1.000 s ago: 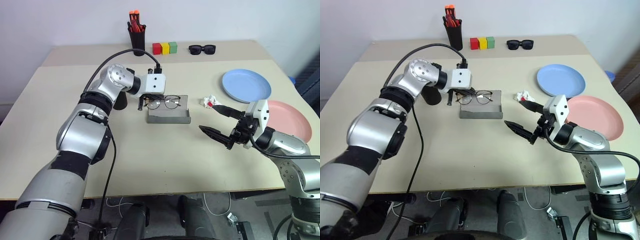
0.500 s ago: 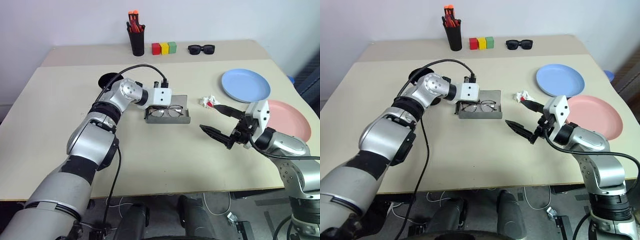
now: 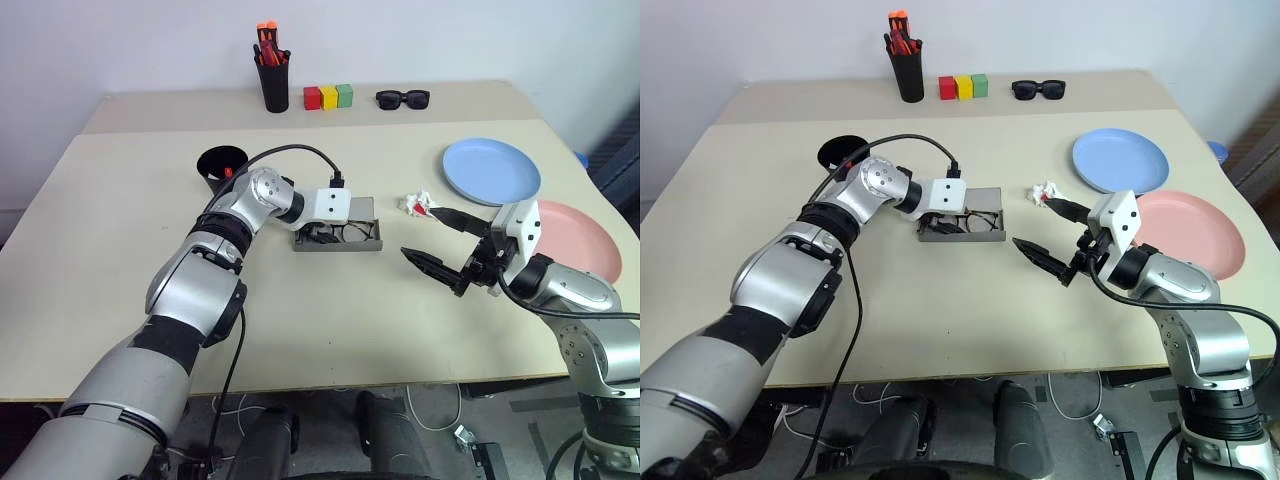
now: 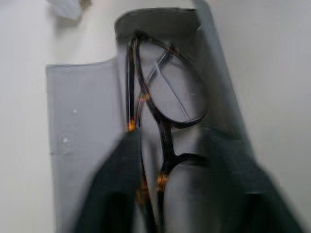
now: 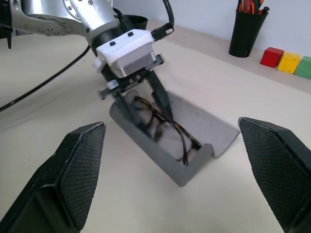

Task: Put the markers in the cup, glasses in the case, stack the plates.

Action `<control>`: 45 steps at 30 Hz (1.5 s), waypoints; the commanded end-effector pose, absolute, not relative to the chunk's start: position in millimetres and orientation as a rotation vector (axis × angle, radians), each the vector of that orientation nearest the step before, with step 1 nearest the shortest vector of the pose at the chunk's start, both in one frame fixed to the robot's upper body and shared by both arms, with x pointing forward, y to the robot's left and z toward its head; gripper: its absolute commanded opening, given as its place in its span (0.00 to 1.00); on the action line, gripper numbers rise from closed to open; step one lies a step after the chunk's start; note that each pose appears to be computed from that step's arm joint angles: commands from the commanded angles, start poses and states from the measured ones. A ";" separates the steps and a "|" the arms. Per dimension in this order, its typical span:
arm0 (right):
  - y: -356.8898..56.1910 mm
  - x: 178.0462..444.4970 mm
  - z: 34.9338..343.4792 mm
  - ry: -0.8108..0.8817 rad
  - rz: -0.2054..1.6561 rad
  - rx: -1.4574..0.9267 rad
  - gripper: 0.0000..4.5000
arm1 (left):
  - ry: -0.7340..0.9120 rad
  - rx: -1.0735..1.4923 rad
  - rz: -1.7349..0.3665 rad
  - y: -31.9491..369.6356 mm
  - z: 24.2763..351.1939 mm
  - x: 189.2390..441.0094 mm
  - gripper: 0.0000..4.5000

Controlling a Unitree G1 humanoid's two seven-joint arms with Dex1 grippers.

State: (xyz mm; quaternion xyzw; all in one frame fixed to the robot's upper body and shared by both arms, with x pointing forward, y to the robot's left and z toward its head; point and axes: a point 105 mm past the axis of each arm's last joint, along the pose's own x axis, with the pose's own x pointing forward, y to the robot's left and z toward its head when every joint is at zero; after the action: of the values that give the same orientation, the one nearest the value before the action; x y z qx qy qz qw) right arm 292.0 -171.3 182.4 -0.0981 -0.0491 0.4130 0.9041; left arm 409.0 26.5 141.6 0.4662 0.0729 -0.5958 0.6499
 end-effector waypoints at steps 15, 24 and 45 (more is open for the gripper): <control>-171.5 299.2 194.6 -0.162 0.842 -0.233 1.00 | -0.035 1.045 -1.239 21.8 184.6 420.9 0.99; -170.1 301.7 196.2 -0.164 0.847 -0.238 1.00 | -0.096 0.974 -1.246 22.0 209.0 420.1 0.99; -167.2 311.8 197.2 -0.181 0.819 -0.257 1.00 | -0.081 0.956 -0.597 59.1 218.0 474.9 0.09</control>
State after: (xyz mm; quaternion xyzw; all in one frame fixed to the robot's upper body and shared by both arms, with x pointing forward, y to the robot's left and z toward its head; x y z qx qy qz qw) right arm 312.4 -168.9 182.9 -0.1131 -0.0570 0.3991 0.9081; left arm 472.8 60.8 208.5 0.4439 -0.0257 -0.2996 0.8441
